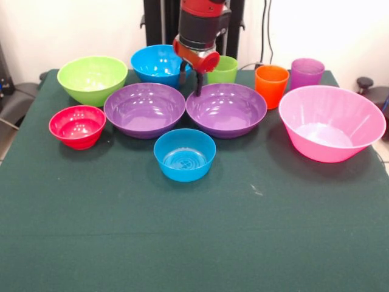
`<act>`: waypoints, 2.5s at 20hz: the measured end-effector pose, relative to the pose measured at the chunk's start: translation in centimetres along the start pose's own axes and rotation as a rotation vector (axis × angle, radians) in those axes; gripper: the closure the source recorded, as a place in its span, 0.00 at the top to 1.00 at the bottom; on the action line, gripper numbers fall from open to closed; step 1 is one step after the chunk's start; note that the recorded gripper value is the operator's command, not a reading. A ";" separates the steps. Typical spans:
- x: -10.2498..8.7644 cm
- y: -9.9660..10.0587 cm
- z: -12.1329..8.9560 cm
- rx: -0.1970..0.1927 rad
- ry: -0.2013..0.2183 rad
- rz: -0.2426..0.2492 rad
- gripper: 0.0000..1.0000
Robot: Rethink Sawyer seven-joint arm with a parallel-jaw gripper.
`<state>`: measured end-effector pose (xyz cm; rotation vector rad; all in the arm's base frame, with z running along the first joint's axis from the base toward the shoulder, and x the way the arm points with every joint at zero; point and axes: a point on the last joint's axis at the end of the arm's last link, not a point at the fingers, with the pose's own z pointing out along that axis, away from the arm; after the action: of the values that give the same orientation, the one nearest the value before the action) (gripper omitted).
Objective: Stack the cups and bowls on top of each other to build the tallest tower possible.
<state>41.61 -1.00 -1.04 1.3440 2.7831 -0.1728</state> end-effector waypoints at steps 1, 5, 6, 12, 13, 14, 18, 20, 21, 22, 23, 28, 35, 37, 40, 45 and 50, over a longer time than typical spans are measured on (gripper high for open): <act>0.0 0.0 0.0 -0.003 -0.003 -0.001 1.00; -0.3 0.7 0.1 -0.038 -0.031 -0.011 1.00; -0.3 0.9 0.1 -0.044 -0.036 -0.013 1.00; -0.3 2.3 0.0 -0.095 -0.074 -0.029 1.00; -0.3 2.4 0.0 -0.101 -0.077 -0.031 1.00; -0.2 2.7 0.0 -0.107 -0.078 -0.033 1.00; 0.2 3.2 0.0 -0.118 -0.074 -0.040 1.00; 0.4 3.2 0.1 -0.117 -0.071 -0.042 1.00; 0.5 3.2 0.3 -0.116 -0.067 -0.042 1.00; 0.6 3.1 0.4 -0.114 -0.064 -0.043 1.00; 0.7 3.1 0.5 -0.112 -0.061 -0.043 1.00; 1.4 2.8 1.2 -0.100 -0.043 -0.048 1.00; 2.4 2.2 2.0 -0.079 -0.026 -0.058 1.00; 2.5 2.0 2.1 -0.075 -0.025 -0.060 1.00; 2.7 1.9 2.0 -0.067 -0.030 -0.069 1.00; 2.6 2.0 1.5 -0.068 -0.047 -0.088 0.00; 2.6 2.0 1.4 -0.068 -0.051 -0.092 0.00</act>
<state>41.52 2.10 -2.84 1.1805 2.7836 -0.1133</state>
